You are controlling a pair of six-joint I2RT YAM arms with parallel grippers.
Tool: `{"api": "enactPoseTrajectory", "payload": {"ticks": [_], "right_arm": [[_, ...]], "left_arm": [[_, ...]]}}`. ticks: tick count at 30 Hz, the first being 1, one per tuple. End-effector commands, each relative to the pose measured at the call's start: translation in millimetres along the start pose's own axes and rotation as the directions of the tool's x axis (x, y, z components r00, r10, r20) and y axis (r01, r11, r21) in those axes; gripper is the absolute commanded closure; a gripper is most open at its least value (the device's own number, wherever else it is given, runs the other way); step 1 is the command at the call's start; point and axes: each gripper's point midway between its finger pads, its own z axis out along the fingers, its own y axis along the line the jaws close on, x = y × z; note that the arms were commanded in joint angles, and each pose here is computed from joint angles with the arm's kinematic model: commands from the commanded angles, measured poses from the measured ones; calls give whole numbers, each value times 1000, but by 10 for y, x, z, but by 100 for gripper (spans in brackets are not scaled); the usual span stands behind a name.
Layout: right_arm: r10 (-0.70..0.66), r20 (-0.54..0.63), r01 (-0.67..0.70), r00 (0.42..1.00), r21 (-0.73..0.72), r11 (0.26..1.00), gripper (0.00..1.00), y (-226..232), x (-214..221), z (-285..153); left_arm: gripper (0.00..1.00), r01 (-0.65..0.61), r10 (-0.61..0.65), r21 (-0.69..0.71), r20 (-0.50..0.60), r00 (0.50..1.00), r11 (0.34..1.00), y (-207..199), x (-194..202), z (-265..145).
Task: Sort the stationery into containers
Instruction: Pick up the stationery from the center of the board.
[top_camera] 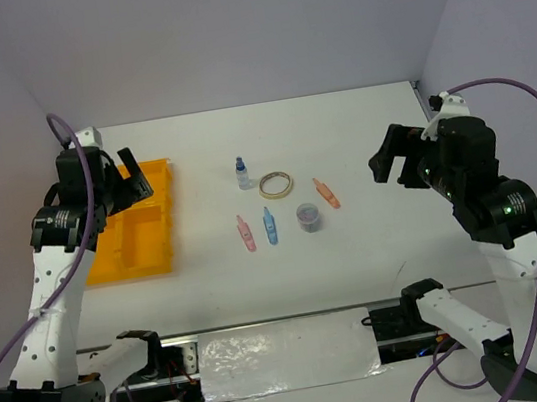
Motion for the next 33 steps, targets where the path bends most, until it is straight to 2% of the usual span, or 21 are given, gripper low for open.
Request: {"api": "enactPoseTrajectory", "payload": {"ticks": [1, 7, 10, 14, 17, 23, 27, 29, 33], "right_arm": [[16, 66, -13, 998, -43, 999, 0, 92, -168, -44], [13, 82, -3, 997, -126, 992, 0, 226, -174, -65], [14, 66, -3, 998, -156, 988, 0, 268, -109, -38], [12, 37, -2, 999, -243, 970, 0, 392, 27, -17], [-3, 25, 11, 1000, -330, 944, 0, 515, 115, -65], [-17, -5, 14, 1000, -337, 941, 0, 477, 280, -128], [-36, -19, 28, 999, -332, 943, 0, 431, 370, -203], [-38, -16, 30, 999, -360, 932, 0, 470, 387, -264], [-51, -26, 34, 998, -433, 901, 0, 587, 428, -338]], "left_arm": [[1, -15, 11, 63, 59, 998, 998, -129, -184, -81], [1, -18, 11, 174, 41, 999, 985, -402, -235, 24], [1, -45, 36, 263, 40, 999, 964, -728, -189, 122], [1, -127, 124, 230, 31, 992, 965, -1180, 108, 500], [1, -140, 135, 269, 37, 990, 953, -1502, 267, 771], [1, -148, 108, 351, 132, 985, 925, -2026, 432, 1275], [1, -161, 120, 334, 140, 983, 929, -2239, 467, 1643], [1, -186, 162, 323, 101, 982, 928, -2311, 645, 1891], [1, -201, 185, 295, 81, 979, 934, -2418, 705, 2191]]}}
